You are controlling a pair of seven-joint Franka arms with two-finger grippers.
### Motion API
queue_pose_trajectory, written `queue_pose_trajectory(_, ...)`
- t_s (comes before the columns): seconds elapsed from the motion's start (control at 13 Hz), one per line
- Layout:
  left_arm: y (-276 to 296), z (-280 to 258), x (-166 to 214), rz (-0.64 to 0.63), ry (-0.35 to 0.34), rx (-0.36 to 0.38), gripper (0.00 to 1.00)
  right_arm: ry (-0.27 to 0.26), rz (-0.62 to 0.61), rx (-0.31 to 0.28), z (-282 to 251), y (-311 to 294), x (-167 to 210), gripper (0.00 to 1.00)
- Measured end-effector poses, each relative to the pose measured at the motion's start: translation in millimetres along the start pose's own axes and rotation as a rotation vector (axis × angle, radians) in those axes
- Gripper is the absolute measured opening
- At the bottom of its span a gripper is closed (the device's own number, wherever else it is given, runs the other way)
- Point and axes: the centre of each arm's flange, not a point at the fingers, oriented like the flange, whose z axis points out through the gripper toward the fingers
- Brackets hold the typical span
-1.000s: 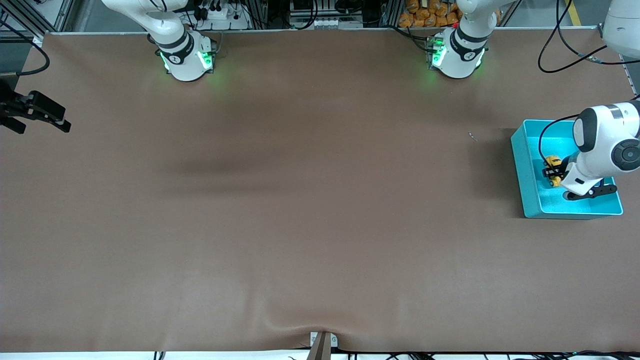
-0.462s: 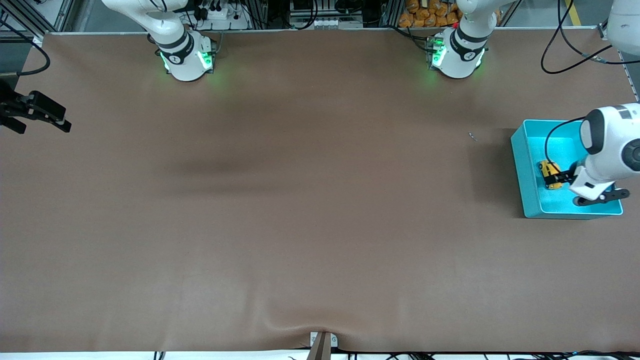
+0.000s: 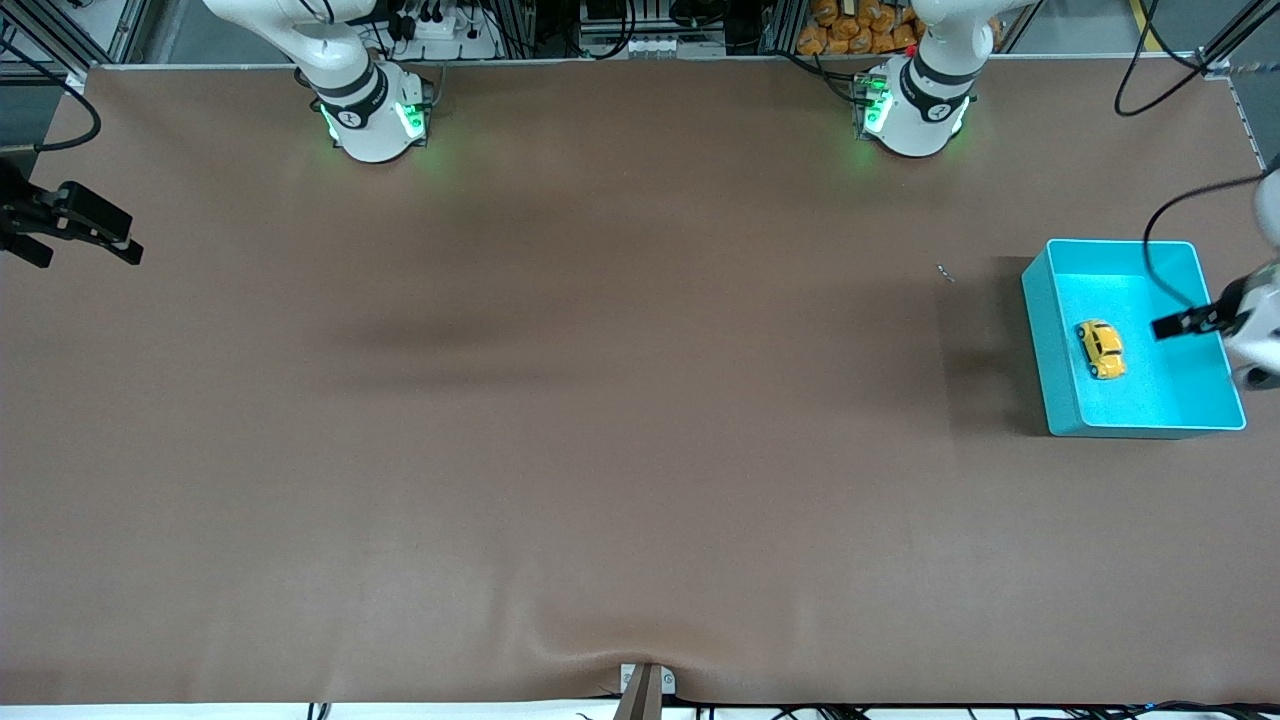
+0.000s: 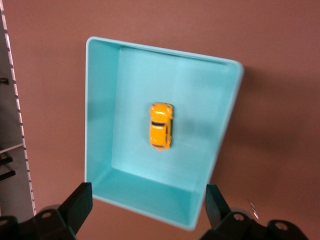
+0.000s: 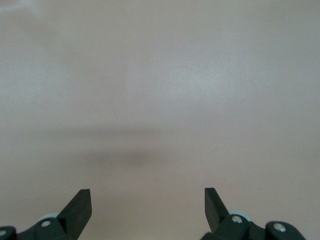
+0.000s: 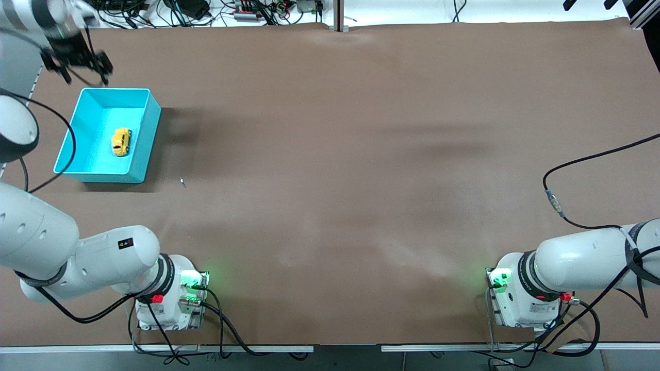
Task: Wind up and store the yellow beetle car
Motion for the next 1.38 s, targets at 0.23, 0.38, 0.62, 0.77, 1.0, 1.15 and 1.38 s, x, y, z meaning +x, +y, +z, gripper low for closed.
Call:
queue_pose_trajectory(0.23, 2.2, -102.6, -21.2, 0.032, 0.066, -0.097, 1.0, 0.0, 0.0, 0.0, 0.0, -0.2, 0.0, 1.0)
queue_pose_trajectory(0.38, 20.4, -140.3, -32.8, 0.061, 0.124, -0.108, 1.0, 0.0, -0.001, 0.0, 0.1, -0.3, 0.0, 1.0)
queue_pose_trajectory(0.62, 73.2, -174.1, -49.7, 0.148, 0.181, -0.104, 1.0, 0.0, -0.001, 0.0, 0.2, -0.5, 0.0, 1.0)
queue_pose_trajectory(0.77, 111.3, -190.7, -62.0, 0.203, 0.206, -0.109, 1.0, 0.0, -0.001, 0.0, 0.2, -0.8, 0.0, 1.0)
queue_pose_trajectory(1.0, 142.5, -201.7, -84.5, 0.261, 0.17, -0.144, 1.0, 0.0, -0.002, 0.0, 0.2, -0.8, 0.1, 1.0)
queue_pose_trajectory(1.15, 147.7, -205.1, -92.2, 0.273, 0.157, -0.166, 1.0, 0.0, -0.002, 0.0, 0.2, -0.8, 0.1, 1.0)
queue_pose_trajectory(1.38, 148.7, -205.6, -93.3, 0.275, 0.155, -0.173, 1.0, 0.0, -0.002, 0.0, 0.2, -0.8, 0.1, 1.0)
